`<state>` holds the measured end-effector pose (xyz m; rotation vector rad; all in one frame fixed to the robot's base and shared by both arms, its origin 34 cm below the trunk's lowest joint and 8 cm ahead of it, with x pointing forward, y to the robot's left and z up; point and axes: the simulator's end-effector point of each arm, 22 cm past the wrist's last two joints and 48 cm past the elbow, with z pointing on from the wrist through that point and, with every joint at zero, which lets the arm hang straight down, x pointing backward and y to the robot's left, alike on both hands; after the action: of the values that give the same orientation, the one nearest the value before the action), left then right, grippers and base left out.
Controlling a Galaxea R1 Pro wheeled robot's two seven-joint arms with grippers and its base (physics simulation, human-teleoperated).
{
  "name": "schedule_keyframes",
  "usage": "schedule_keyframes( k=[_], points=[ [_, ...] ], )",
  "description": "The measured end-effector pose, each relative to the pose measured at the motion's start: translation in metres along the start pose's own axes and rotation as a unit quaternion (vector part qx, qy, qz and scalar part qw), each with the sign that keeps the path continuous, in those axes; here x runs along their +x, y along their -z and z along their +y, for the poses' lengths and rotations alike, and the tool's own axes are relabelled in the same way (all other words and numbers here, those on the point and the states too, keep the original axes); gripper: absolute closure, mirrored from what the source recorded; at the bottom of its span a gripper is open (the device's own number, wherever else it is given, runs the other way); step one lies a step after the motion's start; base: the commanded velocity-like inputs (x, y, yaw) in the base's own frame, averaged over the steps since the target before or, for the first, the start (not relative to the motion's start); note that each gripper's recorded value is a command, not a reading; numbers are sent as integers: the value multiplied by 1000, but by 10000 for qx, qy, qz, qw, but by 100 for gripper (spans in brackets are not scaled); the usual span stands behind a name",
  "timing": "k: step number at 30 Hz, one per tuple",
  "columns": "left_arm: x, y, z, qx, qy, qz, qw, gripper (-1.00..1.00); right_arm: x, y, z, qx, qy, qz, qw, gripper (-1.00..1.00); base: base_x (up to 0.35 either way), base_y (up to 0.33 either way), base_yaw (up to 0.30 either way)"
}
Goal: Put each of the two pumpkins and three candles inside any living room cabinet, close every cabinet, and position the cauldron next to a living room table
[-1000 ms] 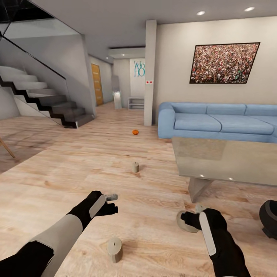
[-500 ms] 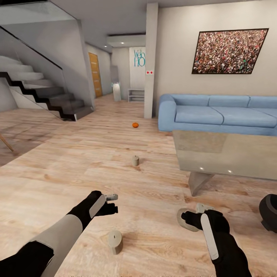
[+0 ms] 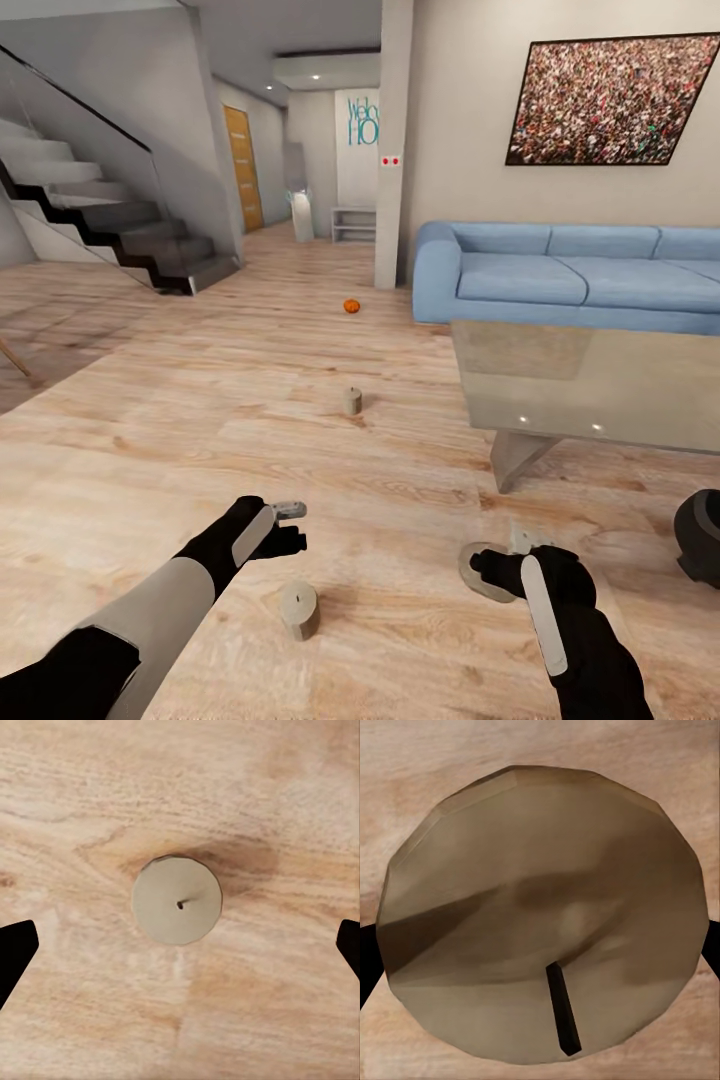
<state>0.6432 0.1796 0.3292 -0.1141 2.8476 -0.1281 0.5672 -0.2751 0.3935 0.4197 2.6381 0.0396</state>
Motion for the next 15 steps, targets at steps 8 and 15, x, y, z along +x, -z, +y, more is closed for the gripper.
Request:
schedule_keyframes(
  k=[8,15],
  points=[
    [7,-17,2,-24,5,76,10000,-100,11,-13,-3,50,6,160,9999,100,0,0,0],
    [17,-31,4,-43,-3,209,9998,-100,22,-25,-5,80,13,316,9995,100,0,0,0]
  ],
)
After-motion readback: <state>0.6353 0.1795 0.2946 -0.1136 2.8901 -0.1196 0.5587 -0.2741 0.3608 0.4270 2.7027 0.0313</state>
